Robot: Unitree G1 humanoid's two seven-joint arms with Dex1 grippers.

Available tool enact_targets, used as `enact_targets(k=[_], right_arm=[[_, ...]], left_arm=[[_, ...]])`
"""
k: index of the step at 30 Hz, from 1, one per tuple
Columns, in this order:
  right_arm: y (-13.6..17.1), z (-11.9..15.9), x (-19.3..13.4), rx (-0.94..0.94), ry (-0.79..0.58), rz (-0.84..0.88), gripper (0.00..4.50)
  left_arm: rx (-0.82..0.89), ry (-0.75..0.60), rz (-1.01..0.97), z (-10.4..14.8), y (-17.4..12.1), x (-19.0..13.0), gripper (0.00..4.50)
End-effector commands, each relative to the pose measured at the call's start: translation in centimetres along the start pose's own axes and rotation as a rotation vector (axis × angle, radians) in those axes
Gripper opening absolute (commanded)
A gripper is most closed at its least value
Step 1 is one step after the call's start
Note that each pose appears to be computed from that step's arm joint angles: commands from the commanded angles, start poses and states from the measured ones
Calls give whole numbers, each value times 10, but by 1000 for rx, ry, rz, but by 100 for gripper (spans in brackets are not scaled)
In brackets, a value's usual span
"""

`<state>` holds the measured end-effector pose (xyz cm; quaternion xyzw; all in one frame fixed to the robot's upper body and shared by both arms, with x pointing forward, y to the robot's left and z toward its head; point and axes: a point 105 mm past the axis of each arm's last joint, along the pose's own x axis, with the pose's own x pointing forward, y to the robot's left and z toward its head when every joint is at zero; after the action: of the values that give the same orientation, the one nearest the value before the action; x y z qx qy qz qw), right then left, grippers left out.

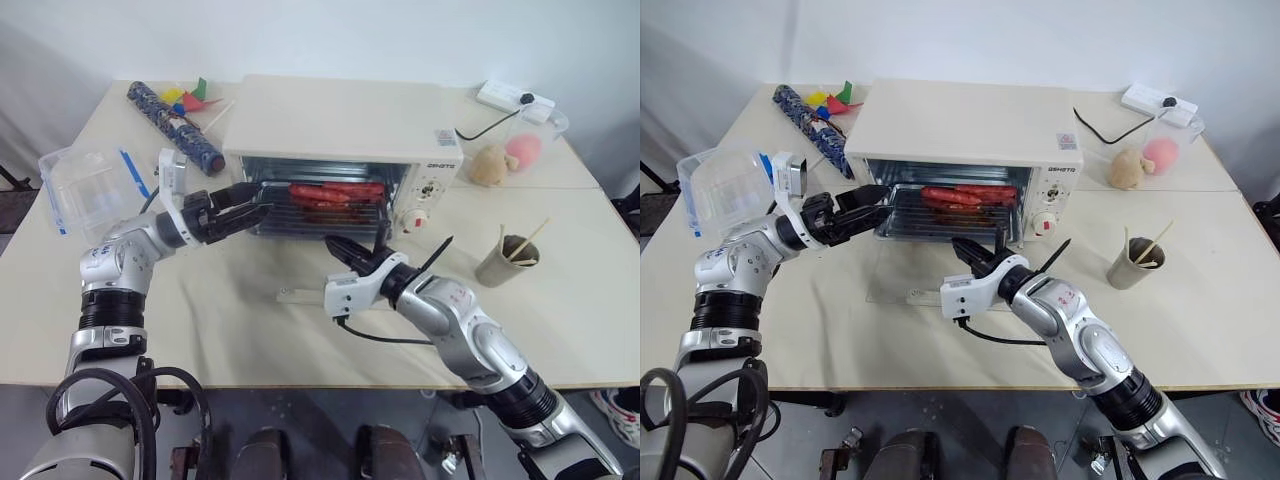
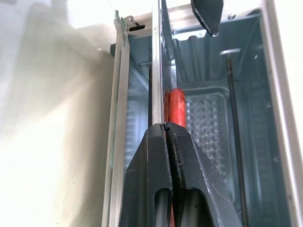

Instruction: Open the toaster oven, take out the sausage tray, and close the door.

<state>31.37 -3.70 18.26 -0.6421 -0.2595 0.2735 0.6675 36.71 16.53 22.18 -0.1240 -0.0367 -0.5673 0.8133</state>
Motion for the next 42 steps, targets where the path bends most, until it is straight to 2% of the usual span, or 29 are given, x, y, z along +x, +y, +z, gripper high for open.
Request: enact_targets(k=[1, 15, 17, 20, 24, 31, 38, 42], right_arm=[[-9, 7, -9, -27, -37, -40, 3], [1, 7, -15, -33, -62, -24, 3], [9, 12, -14, -36, -88, 38, 3], [8, 19, -15, -36, -123, 28, 3], [8, 16, -10, 11, -88, 43, 93], [15, -1, -2, 1, 13, 76, 314], [14, -18, 15, -19, 100, 66, 314], [14, -21, 22, -42, 107, 63, 314]], left_arm=[[66, -28, 40, 20, 3, -8, 450], [61, -25, 59, 18, 4, -14, 450], [61, -26, 59, 18, 4, -13, 450], [62, -27, 60, 18, 4, -13, 450], [61, -29, 57, 17, 4, -12, 450], [59, -30, 59, 17, 5, -12, 450], [64, -36, 57, 17, 6, -10, 450], [65, -40, 52, 18, 6, -8, 450]])
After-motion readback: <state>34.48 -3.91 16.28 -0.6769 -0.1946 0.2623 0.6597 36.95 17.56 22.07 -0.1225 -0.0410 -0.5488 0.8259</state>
